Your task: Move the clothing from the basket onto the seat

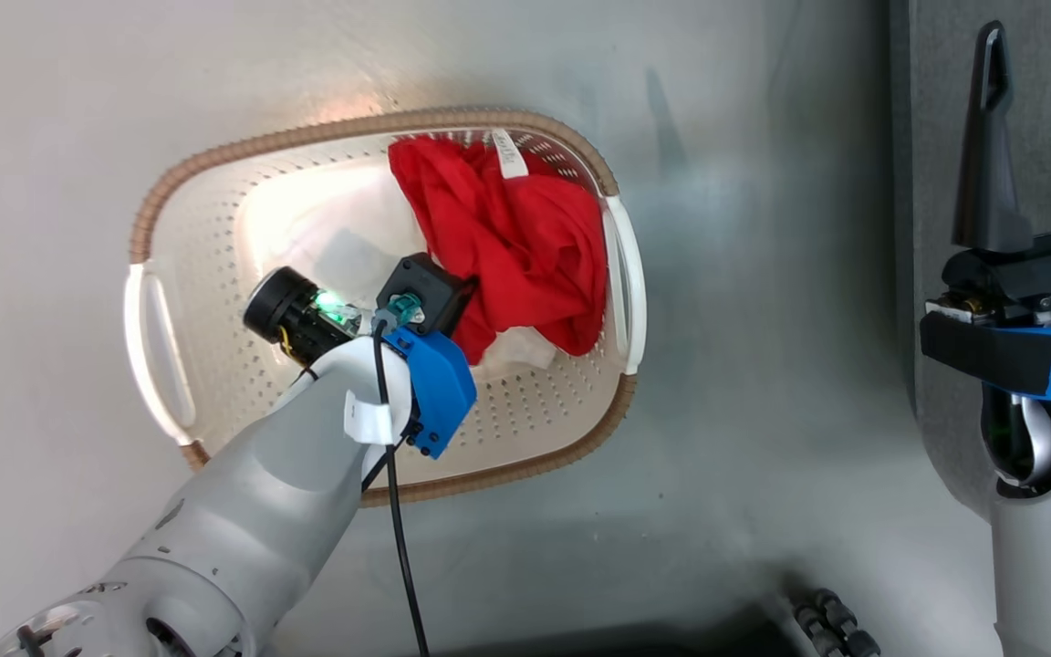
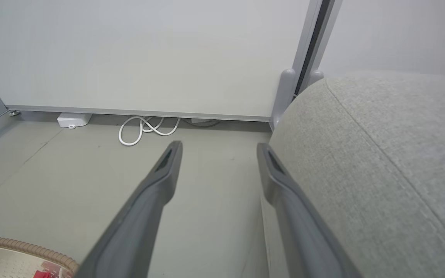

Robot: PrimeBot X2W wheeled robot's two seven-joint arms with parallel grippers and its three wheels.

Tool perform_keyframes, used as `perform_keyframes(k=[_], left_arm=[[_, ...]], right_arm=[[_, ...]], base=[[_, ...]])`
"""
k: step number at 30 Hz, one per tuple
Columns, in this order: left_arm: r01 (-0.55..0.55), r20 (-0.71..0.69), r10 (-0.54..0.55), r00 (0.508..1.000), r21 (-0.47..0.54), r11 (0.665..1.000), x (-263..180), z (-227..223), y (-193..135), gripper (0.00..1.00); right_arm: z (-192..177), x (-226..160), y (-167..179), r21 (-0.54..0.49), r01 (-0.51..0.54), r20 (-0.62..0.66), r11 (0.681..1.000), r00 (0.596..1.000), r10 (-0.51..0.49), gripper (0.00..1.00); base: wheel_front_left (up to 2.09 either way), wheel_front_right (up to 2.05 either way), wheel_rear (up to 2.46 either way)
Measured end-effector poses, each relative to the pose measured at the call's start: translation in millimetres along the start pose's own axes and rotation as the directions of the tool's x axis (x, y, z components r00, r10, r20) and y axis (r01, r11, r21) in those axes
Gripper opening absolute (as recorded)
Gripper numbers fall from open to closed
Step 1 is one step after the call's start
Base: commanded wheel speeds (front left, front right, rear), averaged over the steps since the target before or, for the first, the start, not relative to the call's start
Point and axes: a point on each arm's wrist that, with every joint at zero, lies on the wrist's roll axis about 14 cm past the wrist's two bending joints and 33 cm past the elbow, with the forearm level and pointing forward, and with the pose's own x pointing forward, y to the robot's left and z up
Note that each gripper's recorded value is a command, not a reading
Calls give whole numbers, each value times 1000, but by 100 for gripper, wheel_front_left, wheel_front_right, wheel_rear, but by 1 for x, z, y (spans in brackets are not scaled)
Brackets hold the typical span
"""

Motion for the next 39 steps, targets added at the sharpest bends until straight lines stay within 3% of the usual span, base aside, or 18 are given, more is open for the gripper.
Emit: perform_keyframes(k=[9, 20, 29, 39], left_arm=[[-24, 128, 21, 992, 17, 1000, -22, 45, -2, 0], [-96, 339, 91, 936, -2, 995, -70, 106, -6, 0], [-172, 522, 144, 841, 6, 985, -124, 155, -13, 0], [-284, 704, 167, 690, 51, 957, -193, 212, -29, 0]], right_arm=[[26, 2, 5, 9, -15, 51, 1000, 999, 15, 100], [69, -5, 11, 16, -30, 119, 999, 992, 28, 100], [105, -21, 15, 33, -36, 169, 999, 985, 30, 100], [140, -48, 15, 50, -30, 218, 998, 976, 18, 100]], base=[[0, 0, 0], [0, 0, 0], [0, 0, 0], [0, 0, 0]])
